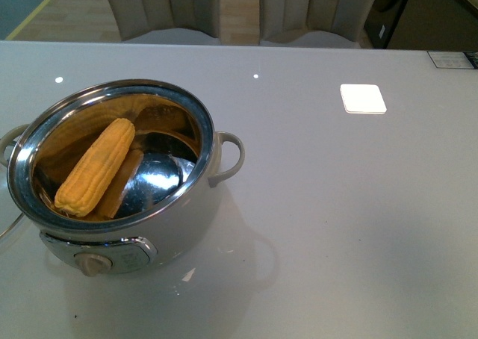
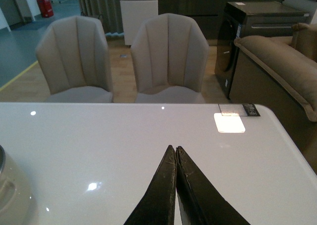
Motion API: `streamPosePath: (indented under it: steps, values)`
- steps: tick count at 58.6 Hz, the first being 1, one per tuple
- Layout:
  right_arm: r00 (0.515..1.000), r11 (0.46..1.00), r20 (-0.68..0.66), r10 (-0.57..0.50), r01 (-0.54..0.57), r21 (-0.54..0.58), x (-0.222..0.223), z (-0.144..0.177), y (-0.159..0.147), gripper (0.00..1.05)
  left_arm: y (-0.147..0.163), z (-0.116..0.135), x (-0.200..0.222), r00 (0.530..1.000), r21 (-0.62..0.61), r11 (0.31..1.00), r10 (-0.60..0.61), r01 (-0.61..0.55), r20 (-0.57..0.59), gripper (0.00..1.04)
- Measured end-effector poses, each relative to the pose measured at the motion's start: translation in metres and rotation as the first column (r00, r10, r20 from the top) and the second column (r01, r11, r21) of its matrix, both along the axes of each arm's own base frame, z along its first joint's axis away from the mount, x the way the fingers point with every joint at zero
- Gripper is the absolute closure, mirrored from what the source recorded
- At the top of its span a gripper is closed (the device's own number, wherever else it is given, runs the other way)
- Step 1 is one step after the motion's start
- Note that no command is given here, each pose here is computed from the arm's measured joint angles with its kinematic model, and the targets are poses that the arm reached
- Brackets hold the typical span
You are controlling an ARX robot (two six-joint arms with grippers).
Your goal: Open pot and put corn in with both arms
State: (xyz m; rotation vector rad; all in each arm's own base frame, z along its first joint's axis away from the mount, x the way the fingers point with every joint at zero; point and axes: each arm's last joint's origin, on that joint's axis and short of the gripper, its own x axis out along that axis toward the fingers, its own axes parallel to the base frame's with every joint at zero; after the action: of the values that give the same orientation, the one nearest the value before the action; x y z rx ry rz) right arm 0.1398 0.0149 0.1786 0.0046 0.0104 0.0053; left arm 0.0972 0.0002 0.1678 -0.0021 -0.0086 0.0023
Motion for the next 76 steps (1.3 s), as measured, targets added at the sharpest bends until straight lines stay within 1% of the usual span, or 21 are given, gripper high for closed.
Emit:
streamPosePath:
  steps: [5,8,14,62,66,76]
  values:
    - [1.000,1.000,0.002,0.001,-0.001,0.000,-0.004,-0.002,-0.003,1.03,0.000,0.000,0.000,1.000,0.000,1.000,0.000,0.000,0.000,0.07]
    - [1.000,1.000,0.000,0.027,-0.027,0.001,-0.007,-0.004,-0.007,1.03,0.000,0.000,0.000,1.000,0.000,1.000,0.000,0.000,0.000,0.07]
    - [1.000,1.000,0.016,-0.007,0.007,0.001,-0.011,-0.008,-0.014,1.03,0.000,0.000,0.000,1.000,0.000,1.000,0.000,0.000,0.000,0.07]
    - [1.000,1.000,0.029,-0.004,0.004,0.001,-0.032,-0.007,-0.015,1.03,0.000,0.000,0.000,1.000,0.000,1.000,0.000,0.000,0.000,0.07]
    - [1.000,1.000,-0.005,-0.003,0.003,0.001,-0.039,-0.011,-0.015,1.03,0.000,0.000,0.000,1.000,0.000,1.000,0.000,0.000,0.000,0.07]
    - [1.000,1.000,0.023,-0.003,0.003,0.001,-0.043,-0.009,-0.015,1.03,0.000,0.000,0.000,1.000,0.000,1.000,0.000,0.000,0.000,0.07]
